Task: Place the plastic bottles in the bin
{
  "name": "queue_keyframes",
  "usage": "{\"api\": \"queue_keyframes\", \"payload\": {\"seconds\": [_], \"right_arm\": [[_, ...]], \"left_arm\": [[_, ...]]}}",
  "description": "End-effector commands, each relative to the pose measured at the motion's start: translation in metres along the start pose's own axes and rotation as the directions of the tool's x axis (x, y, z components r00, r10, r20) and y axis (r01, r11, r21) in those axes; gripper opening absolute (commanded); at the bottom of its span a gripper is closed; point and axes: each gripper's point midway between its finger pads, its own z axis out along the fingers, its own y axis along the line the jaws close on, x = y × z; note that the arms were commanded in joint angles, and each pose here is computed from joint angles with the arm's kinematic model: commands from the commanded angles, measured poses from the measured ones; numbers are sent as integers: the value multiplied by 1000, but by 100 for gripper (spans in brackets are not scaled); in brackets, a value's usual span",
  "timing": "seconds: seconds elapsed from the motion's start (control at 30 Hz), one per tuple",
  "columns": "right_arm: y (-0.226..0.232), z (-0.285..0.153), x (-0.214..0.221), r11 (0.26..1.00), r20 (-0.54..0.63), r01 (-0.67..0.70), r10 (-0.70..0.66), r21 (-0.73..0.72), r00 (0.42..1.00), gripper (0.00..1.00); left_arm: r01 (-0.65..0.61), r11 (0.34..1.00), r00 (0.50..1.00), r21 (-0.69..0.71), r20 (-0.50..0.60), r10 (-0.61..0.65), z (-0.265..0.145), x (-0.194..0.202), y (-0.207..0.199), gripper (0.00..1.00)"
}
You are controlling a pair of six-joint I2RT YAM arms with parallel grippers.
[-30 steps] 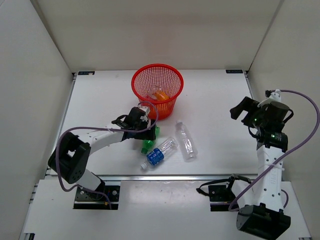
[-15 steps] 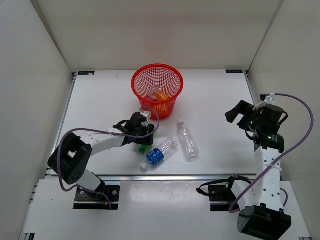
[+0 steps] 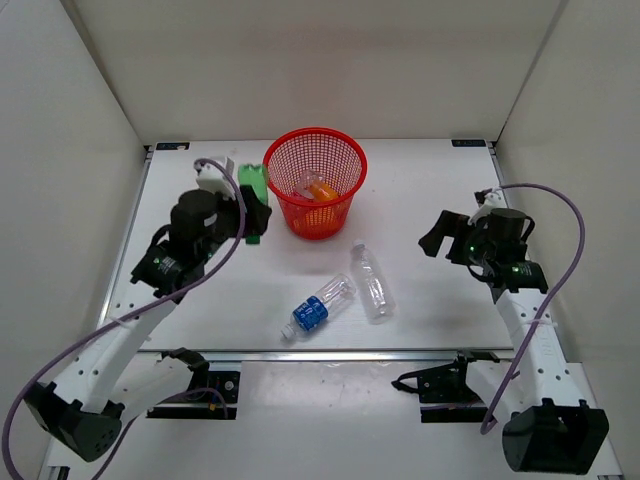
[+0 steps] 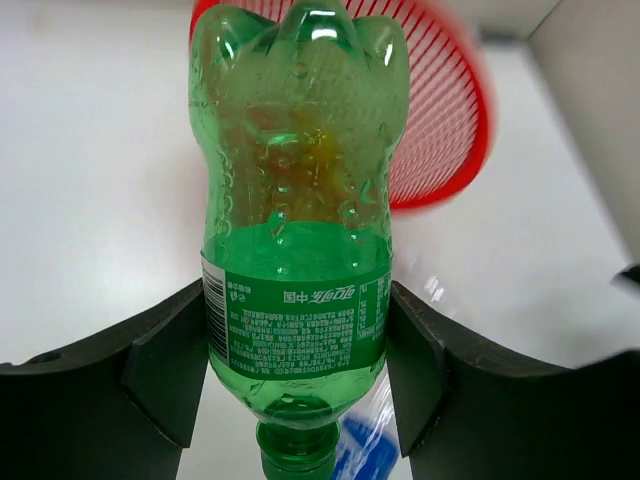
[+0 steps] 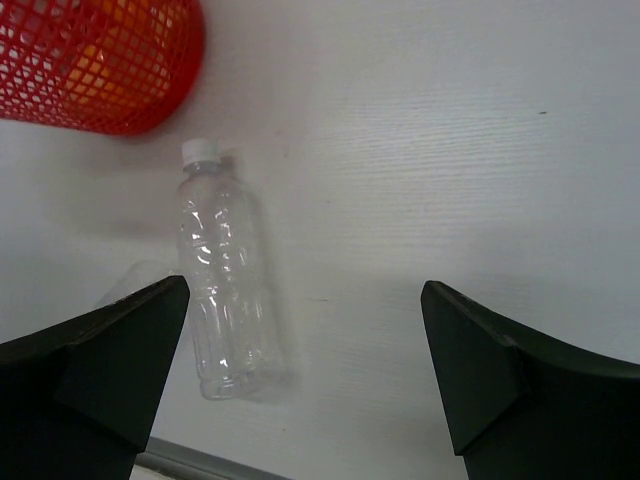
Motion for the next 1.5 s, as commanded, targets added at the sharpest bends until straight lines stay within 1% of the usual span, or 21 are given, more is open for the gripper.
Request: {"api": "queue_keyframes", "payload": {"seconds": [0.0, 0.07, 0.2, 0.23, 0.33, 0.37, 0.43, 0.47, 0.5, 0.53, 0.63, 0.83, 0.9, 0.97, 1.07, 1.13, 1.17, 1.27, 1.37, 1.43, 1.47], "right_arm": [[6, 9, -2, 998, 25, 62, -62, -11, 998, 99], [14, 13, 2, 996, 20, 78, -77, -41, 997, 99], [39, 28, 27, 981, -21, 147, -151, -124, 988, 99], [51, 30, 37, 972, -45, 179, -188, -154, 981, 100], [61, 42, 60, 964, -117, 222, -239, -145, 964, 99], [68, 44, 67, 959, -130, 230, -252, -164, 959, 99], [65, 53, 84, 961, -193, 229, -256, -156, 947, 99], [69, 53, 80, 960, -183, 229, -258, -164, 949, 99], [67, 59, 84, 958, -202, 236, -266, -162, 943, 99], [65, 61, 88, 958, -216, 242, -272, -155, 938, 99], [66, 73, 95, 943, -245, 294, -326, -157, 913, 99], [73, 105, 118, 898, -333, 410, -441, -162, 834, 98], [65, 115, 127, 900, -382, 416, -432, -127, 817, 92], [65, 122, 127, 909, -397, 400, -411, -114, 821, 84], [63, 128, 135, 913, -430, 393, -400, -110, 809, 55], [65, 129, 118, 915, -395, 395, -395, -85, 829, 38], [62, 127, 105, 914, -380, 402, -389, -47, 839, 35], [73, 109, 33, 916, -220, 402, -392, 0, 893, 31], [96, 77, -45, 936, -5, 352, -352, -31, 936, 34], [127, 51, -107, 932, 181, 350, -329, -97, 927, 34], [137, 44, -118, 919, 216, 375, -344, -125, 914, 33]], "left_arm": [[-65, 997, 988, 37, 143, 59, 3, -55, -22, 43], [-78, 994, 967, 71, 250, 58, 15, -95, -42, 41], [-87, 991, 962, 106, 269, 56, 78, -120, -57, 43], [-96, 991, 970, 95, 233, 71, 101, -110, -56, 45], [-146, 988, 954, 39, 269, 131, 138, -125, -64, 49], [-144, 989, 956, -28, 253, 147, 153, -118, -53, 50], [-139, 990, 963, -20, 229, 140, 164, -125, -56, 57], [-106, 994, 971, -16, 214, 106, 168, -122, -51, 72], [-104, 994, 971, 37, 222, 94, 163, -124, -58, 88], [-89, 995, 969, 55, 236, 73, 155, -123, -59, 99], [-113, 992, 960, 49, 263, 96, 129, -119, -61, 98], [-108, 984, 981, 144, 177, 82, 61, -73, -67, 99], [-99, 987, 991, 125, 107, 86, 46, -34, -57, 98], [-93, 995, 995, 36, 44, 92, 25, -5, -29, 98], [-64, 998, 985, -4, -159, 63, 10, 74, 11, 99], [-41, 999, 972, 7, -232, 42, -7, 107, 19, 98], [-17, 1000, 970, -2, -243, 16, -14, 119, 24, 99], [68, 997, 954, -39, -289, -76, -31, 145, 37, 99], [141, 989, 948, -52, -282, -150, -38, 157, 45, 98], [156, 986, 947, -57, -274, -165, -39, 157, 50, 98], [158, 986, 948, -44, -272, -164, -38, 155, 48, 99]]}}
